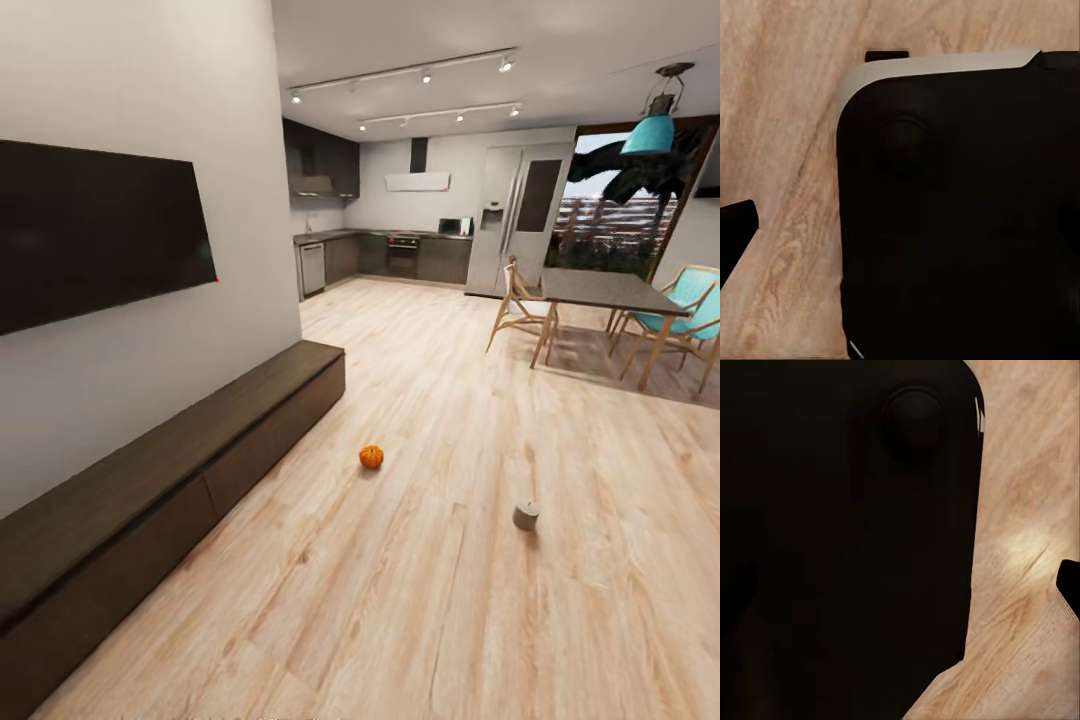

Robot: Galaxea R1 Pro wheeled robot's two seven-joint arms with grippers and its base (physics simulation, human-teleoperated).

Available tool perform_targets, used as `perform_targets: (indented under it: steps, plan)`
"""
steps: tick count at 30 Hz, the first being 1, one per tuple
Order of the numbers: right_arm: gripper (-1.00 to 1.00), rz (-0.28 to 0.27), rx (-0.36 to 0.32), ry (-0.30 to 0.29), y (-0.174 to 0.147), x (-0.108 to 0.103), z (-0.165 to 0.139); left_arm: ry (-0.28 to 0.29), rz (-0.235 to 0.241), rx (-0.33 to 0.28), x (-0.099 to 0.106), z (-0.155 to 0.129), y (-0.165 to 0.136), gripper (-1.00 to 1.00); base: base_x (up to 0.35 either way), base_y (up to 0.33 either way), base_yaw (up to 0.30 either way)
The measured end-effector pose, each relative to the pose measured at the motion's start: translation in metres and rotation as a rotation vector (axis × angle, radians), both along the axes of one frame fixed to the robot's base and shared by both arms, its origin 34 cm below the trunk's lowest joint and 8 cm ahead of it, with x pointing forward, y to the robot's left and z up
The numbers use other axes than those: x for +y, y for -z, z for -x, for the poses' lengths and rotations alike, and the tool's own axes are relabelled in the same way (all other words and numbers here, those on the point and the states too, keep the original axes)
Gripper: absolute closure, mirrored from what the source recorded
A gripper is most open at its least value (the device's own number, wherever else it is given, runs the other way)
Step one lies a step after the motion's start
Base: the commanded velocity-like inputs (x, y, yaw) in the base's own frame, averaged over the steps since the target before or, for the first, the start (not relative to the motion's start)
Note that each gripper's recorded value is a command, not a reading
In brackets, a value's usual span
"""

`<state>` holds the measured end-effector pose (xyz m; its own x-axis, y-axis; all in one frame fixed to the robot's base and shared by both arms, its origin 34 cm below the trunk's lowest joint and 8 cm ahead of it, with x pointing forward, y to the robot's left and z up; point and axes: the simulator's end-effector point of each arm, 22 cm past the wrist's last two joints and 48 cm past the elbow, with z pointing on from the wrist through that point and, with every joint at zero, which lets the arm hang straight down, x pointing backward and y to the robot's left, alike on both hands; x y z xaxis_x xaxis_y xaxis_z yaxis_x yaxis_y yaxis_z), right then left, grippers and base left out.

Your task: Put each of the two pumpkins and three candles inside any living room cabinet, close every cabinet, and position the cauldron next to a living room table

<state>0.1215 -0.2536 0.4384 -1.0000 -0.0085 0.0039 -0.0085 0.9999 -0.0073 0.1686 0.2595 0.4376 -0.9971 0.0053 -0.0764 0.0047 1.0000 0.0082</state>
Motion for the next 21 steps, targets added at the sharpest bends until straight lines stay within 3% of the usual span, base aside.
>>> perform_targets:
  steps: [21]
  plan:
    - [-1.0, -0.007, 0.017, 0.0, -0.0003, 0.0014, 0.0061, 0.002, -0.011, 0.014, 0.0083, 0.0052, 0.0003, -1.0, 0.0, 0.0, 0.248]
